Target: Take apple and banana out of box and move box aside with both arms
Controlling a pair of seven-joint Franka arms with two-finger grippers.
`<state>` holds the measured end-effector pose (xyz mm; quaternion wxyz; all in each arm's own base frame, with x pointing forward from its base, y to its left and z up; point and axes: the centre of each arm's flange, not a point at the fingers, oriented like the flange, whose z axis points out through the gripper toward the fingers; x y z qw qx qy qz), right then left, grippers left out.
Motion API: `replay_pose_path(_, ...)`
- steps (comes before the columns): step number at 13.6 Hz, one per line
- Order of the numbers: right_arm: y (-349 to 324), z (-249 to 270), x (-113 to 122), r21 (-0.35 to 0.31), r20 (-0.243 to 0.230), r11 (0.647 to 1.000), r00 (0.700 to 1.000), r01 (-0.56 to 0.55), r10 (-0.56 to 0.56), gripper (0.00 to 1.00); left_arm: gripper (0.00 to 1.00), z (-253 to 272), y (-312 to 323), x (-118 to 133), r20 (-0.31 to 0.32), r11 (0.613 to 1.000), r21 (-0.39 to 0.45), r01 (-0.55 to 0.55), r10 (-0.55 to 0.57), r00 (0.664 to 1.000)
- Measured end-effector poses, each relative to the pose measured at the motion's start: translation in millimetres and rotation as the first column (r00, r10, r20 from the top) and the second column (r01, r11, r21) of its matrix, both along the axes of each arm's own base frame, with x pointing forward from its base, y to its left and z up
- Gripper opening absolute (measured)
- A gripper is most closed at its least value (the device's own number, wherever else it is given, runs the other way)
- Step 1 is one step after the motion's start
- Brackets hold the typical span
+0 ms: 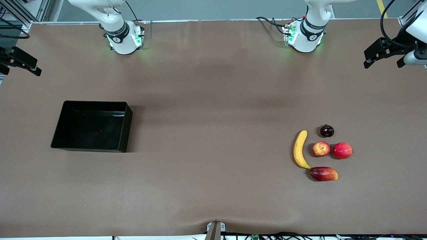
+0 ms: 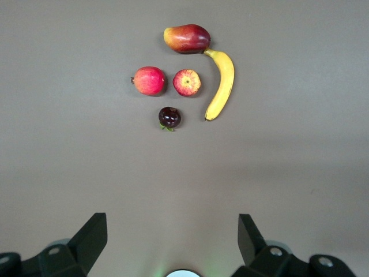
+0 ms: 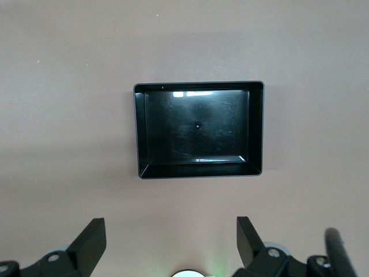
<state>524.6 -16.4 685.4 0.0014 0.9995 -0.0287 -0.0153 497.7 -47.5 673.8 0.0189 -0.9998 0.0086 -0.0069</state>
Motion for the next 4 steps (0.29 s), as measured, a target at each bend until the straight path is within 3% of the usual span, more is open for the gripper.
replay_pose_path(4, -8.2, -0.2, -0.2, 0.007, 0.000, 1.000, 1.000, 0.016, -0.016, 1.00, 1.00, -1.0, 0.5, 0.7, -0.002, 1.000, 0.000, -0.001, 0.001, 1.000)
